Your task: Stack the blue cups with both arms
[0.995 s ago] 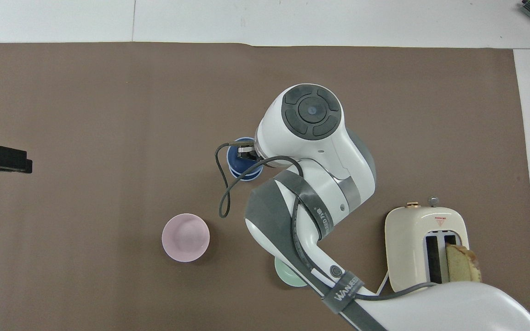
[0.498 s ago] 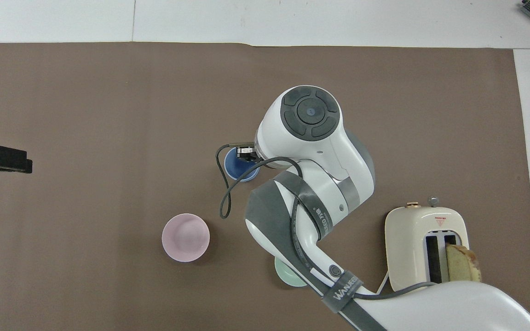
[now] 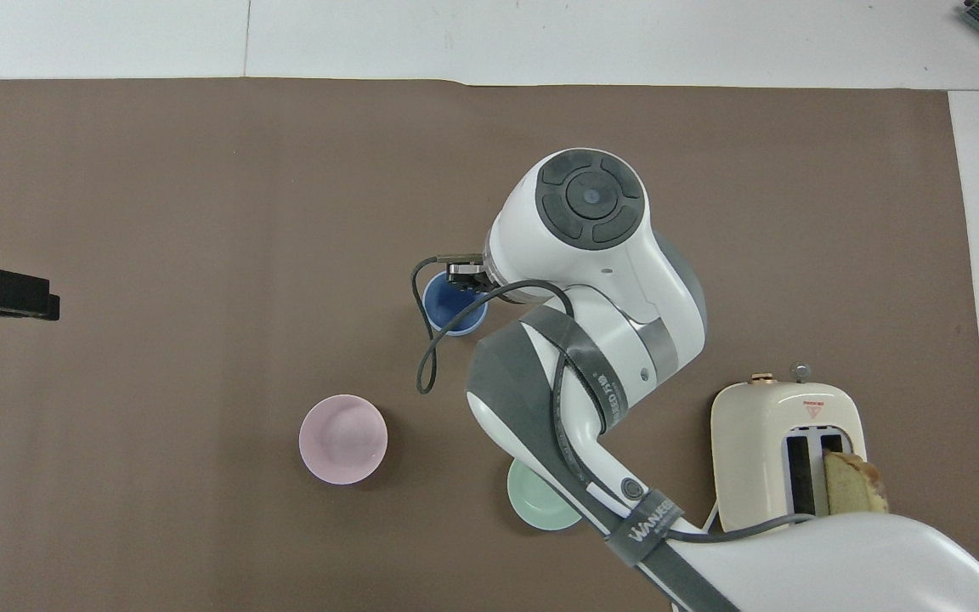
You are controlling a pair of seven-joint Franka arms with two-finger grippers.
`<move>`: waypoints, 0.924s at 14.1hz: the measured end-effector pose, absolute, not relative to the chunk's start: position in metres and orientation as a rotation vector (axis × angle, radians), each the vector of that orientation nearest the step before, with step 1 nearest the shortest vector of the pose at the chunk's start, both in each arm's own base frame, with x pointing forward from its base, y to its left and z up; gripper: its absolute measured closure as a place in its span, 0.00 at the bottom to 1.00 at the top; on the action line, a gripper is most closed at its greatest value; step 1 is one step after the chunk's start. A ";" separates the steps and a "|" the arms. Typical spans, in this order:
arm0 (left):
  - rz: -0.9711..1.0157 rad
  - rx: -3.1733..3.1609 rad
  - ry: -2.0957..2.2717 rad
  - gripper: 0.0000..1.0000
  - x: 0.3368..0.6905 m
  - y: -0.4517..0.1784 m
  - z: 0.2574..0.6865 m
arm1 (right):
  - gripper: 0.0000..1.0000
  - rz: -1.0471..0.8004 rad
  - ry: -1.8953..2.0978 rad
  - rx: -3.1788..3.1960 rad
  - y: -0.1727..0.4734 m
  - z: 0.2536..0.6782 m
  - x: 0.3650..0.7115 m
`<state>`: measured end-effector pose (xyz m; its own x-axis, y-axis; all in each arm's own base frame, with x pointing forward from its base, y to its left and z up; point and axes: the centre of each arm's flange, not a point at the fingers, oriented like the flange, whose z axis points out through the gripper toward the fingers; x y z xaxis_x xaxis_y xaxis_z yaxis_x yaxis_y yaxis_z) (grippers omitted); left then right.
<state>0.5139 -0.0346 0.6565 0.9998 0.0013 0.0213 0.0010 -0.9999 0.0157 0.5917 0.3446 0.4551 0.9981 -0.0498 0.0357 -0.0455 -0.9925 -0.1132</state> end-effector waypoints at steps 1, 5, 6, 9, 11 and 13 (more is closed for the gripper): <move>0.033 3.126 0.002 0.00 0.514 -0.035 0.657 | 0.24 -0.060 0.081 -3.038 0.335 0.455 0.597; 0.033 3.126 0.002 0.00 0.514 -0.035 0.657 | 0.00 -0.004 0.129 -3.080 0.273 0.467 0.617; 0.033 3.126 0.002 0.00 0.514 -0.035 0.657 | 0.00 0.017 0.150 -3.092 0.257 0.472 0.619; 0.033 3.126 0.002 0.00 0.514 -0.035 0.657 | 0.00 0.035 0.177 -3.114 0.205 0.494 0.626; 0.033 3.126 0.002 0.00 0.514 -0.035 0.657 | 0.00 0.011 0.197 -3.117 0.173 0.510 0.630; 0.033 3.126 0.002 0.00 0.514 -0.035 0.657 | 0.00 0.001 0.189 -3.130 0.138 0.527 0.629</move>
<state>0.5139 -0.0346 0.6565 0.9998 0.0013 0.0213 0.0009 -0.9999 0.0157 0.6294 0.1378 0.5274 0.9927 -0.1203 -0.0013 -0.1203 -0.9927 -0.0059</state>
